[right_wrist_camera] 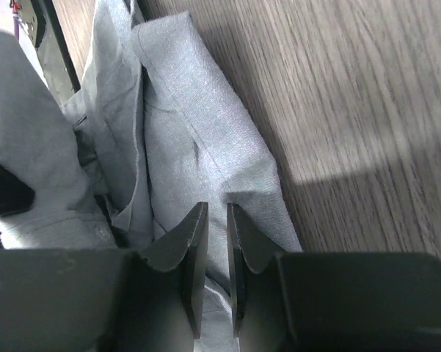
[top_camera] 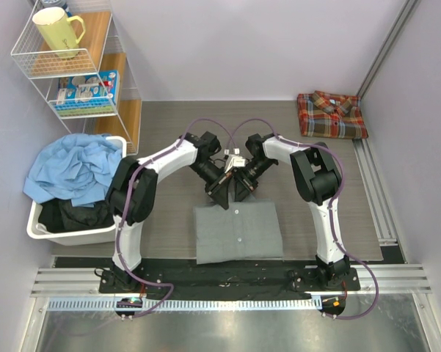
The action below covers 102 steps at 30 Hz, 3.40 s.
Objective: Fold and stack the long sleeve shirts
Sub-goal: Fold the shirt
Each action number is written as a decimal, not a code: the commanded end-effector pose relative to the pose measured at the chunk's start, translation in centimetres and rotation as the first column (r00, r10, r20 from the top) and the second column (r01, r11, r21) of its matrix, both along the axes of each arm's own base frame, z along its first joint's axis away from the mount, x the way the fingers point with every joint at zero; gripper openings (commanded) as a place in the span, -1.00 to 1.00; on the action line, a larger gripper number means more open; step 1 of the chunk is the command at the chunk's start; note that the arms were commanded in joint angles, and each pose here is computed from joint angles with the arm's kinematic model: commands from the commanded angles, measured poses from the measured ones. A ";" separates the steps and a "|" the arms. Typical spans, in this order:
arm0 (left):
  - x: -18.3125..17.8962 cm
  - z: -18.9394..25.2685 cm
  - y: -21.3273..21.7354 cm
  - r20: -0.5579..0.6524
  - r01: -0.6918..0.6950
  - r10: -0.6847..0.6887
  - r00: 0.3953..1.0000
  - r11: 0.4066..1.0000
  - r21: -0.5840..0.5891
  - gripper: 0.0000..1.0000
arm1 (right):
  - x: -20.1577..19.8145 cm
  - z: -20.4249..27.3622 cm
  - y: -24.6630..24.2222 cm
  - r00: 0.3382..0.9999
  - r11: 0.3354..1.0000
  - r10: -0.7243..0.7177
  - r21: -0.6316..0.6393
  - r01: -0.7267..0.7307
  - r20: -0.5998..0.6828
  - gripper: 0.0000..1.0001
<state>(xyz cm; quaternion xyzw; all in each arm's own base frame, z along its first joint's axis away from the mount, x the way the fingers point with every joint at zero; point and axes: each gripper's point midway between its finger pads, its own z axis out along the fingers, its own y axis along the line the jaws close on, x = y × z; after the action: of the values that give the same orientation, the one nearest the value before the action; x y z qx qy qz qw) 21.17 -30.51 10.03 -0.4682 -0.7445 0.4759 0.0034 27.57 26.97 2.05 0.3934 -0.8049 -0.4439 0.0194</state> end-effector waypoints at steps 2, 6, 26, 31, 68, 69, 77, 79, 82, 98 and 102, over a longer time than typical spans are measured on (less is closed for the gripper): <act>2.2 0.4 0.3 0.035 0.009 -0.008 0.999 1.000 -0.008 -1.00 | 0.0 -0.1 -0.1 1.000 1.000 0.019 0.006 -0.019 0.011 -0.56; 4.0 0.2 0.5 0.062 -0.009 0.009 0.998 1.000 -0.003 -1.00 | 0.1 0.0 -0.2 1.000 1.000 0.018 0.010 -0.018 0.010 -0.56; 8.7 -0.5 0.3 0.169 0.006 -0.006 0.986 1.000 0.001 -0.95 | 6.8 3.7 -2.5 0.989 0.996 -0.085 0.022 0.083 0.123 -0.28; 9.5 -1.8 0.2 0.180 -0.005 0.002 0.984 1.000 0.021 -0.94 | 8.6 4.1 -3.8 0.983 0.991 -0.130 0.028 0.127 0.126 -0.27; 10.6 -2.5 9.4 0.126 -0.271 0.249 0.960 0.940 0.209 0.22 | 5.0 7.0 -8.2 0.984 0.997 -0.072 0.007 0.072 0.164 0.41; 10.5 -2.5 9.3 0.115 -0.269 0.249 0.962 0.940 0.209 0.22 | 5.0 6.8 -8.1 0.983 0.998 -0.065 0.001 0.066 0.170 0.40; 9.6 -3.2 9.4 0.081 -0.246 0.234 0.969 0.944 0.218 0.18 | 4.6 5.4 -8.0 0.983 0.999 -0.032 -0.038 0.040 0.179 -0.01; 9.6 -3.2 9.3 0.077 -0.253 0.242 0.967 0.943 0.215 0.15 | 4.6 5.3 -8.1 0.983 0.998 -0.032 -0.043 0.040 0.183 -0.16; 9.8 -3.1 8.9 0.069 -0.258 0.249 0.966 0.944 0.205 0.06 | 4.6 5.4 -8.1 0.982 0.998 -0.039 -0.045 0.048 0.185 -0.40; 7.8 -1.0 7.6 0.009 -0.219 0.220 0.975 0.963 0.159 -0.80 | 4.1 7.4 -7.7 0.980 0.997 -0.070 0.005 0.071 0.188 -0.93; 8.3 2.1 7.6 0.052 -0.243 0.239 0.970 0.965 0.097 -1.00 | 4.0 9.0 -8.0 0.978 0.996 -0.088 0.032 0.083 0.188 -0.97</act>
<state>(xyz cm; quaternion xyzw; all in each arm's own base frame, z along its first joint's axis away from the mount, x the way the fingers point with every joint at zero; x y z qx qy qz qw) 28.80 -22.49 7.08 -0.3755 -0.8369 0.3982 0.0056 31.35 18.81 6.58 0.3902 -0.8284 -0.4007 -0.0318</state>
